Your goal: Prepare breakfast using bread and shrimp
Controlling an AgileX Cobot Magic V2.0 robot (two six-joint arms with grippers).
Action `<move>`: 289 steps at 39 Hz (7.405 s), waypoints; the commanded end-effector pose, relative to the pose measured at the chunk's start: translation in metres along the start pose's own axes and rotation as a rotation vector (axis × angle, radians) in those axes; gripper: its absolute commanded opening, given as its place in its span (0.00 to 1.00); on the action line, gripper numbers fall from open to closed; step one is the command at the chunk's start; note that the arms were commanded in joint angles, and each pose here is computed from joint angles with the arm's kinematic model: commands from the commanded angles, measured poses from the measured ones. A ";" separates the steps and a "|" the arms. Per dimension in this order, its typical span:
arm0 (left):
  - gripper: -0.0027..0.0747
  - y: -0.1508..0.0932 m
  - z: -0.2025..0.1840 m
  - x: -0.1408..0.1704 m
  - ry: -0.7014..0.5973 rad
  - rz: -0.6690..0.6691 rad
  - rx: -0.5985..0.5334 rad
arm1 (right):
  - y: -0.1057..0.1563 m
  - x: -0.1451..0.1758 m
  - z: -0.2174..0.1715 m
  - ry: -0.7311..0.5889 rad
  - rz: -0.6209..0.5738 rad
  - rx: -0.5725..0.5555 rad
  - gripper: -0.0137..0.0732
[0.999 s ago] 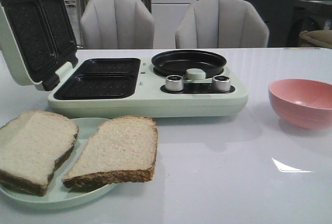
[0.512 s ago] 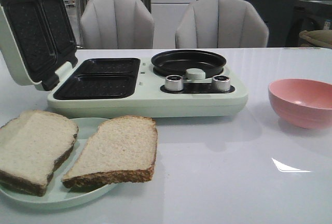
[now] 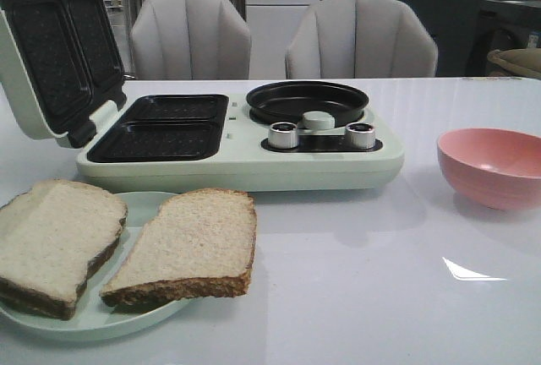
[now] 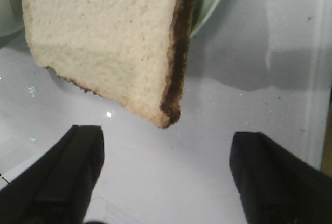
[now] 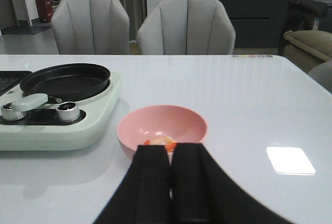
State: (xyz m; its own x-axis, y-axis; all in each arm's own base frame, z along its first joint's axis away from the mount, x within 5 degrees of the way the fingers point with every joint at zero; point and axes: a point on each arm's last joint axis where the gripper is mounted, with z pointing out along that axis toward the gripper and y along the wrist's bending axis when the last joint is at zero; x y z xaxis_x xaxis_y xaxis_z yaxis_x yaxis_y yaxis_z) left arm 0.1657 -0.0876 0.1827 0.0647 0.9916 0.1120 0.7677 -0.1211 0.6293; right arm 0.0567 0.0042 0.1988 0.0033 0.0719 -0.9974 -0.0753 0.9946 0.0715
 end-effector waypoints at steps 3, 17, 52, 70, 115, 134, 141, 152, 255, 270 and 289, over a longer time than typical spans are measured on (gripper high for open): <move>0.75 0.015 0.009 -0.014 -0.017 0.047 -0.027 | 0.001 -0.015 -0.003 -0.122 -0.010 -0.003 0.33; 0.75 0.020 0.040 -0.024 0.018 0.116 0.032 | 0.001 -0.015 -0.003 -0.122 -0.010 -0.003 0.33; 0.23 0.050 0.001 -0.024 0.023 0.048 -0.129 | 0.001 -0.015 -0.003 -0.122 -0.010 -0.003 0.33; 0.23 0.120 -0.047 -0.034 -0.070 -0.061 -0.372 | 0.001 -0.015 -0.003 -0.122 -0.010 -0.003 0.33; 0.23 0.273 0.095 -0.047 -0.203 -0.195 -0.500 | 0.001 -0.015 -0.003 -0.122 -0.010 -0.003 0.33; 0.24 0.253 0.129 -0.042 -0.131 -0.349 -0.400 | 0.001 -0.015 -0.003 -0.122 -0.010 -0.003 0.33; 0.48 0.251 0.128 -0.045 -0.157 -0.393 -0.380 | 0.001 -0.015 -0.003 -0.122 -0.010 -0.003 0.33; 0.83 0.251 0.109 -0.055 -0.182 -0.526 -0.352 | 0.001 -0.015 -0.003 -0.122 -0.010 -0.003 0.33; 0.83 -0.042 -0.176 0.071 -1.031 -1.370 -0.220 | 0.004 -0.065 -0.008 -0.269 0.017 -0.016 0.33; 0.83 -0.042 -0.176 0.071 -1.031 -1.370 -0.220 | 0.007 -0.101 0.022 0.093 0.032 0.010 0.33; 0.83 -0.042 -0.175 0.071 -1.030 -1.370 -0.219 | 0.015 -0.112 0.046 0.311 0.104 -0.033 0.76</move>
State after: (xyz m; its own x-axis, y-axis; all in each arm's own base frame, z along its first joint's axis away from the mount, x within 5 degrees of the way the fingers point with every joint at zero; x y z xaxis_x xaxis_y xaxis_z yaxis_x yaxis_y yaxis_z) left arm 0.0256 -0.0206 0.2846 -0.1570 0.0399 -0.9868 0.5223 0.8514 -0.0487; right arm 0.0896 0.0120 0.2912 -0.3575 0.1434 -0.9228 -0.0683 0.9815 0.1789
